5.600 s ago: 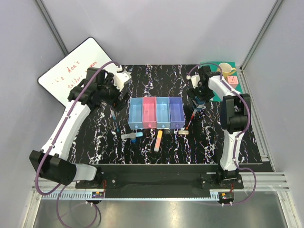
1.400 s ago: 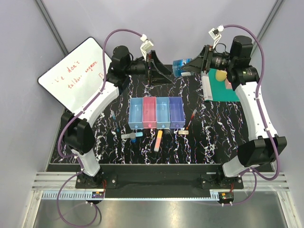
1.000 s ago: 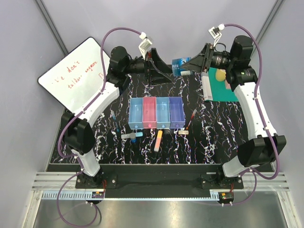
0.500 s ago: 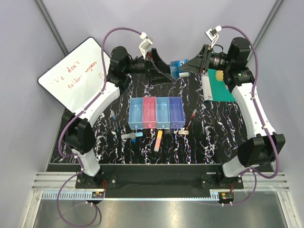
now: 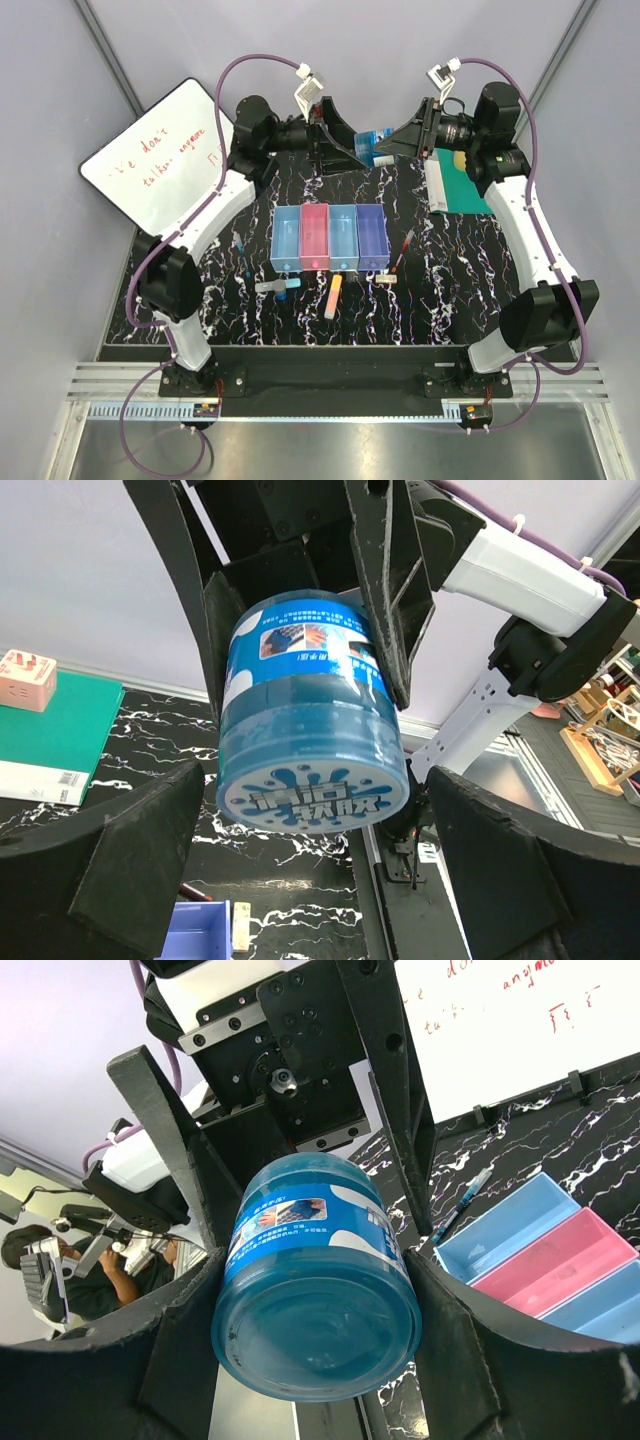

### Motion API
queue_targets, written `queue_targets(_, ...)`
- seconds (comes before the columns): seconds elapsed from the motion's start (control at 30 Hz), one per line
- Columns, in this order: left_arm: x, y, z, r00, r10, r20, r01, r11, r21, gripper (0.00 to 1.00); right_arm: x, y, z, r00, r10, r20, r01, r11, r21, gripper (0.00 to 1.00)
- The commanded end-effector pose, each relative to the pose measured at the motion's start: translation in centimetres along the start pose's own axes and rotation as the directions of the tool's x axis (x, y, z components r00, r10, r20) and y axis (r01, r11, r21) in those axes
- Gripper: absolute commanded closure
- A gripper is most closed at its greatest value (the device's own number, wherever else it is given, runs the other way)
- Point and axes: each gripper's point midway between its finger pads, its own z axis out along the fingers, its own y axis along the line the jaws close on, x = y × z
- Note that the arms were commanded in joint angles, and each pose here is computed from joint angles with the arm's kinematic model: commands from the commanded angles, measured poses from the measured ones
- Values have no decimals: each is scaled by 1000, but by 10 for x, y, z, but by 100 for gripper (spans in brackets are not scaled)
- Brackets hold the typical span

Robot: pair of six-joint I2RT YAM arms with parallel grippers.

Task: Sort the stationery into containers
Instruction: Place the stationery in the storage box.

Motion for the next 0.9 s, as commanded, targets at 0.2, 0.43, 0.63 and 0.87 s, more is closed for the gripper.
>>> queue_targets(0.2,-25,-15,6,994,102,47,-103,994,26,1,-7,21,0,997,-76,28,77,997,-29,100)
queue_targets(0.43,-33,-16,7,991,118,66,-119,993,18,1,-5,20,-1,996,-84,38,85,996,-28,100)
queue_targets(0.63,-38,-16,8,989,121,80,-123,992,16,1,-4,18,0,997,-69,46,70,997,-27,100)
queue_targets(0.87,-37,-16,7,990,120,78,-122,992,15,1,-20,21,-3,994,-26,107,31,998,-46,100)
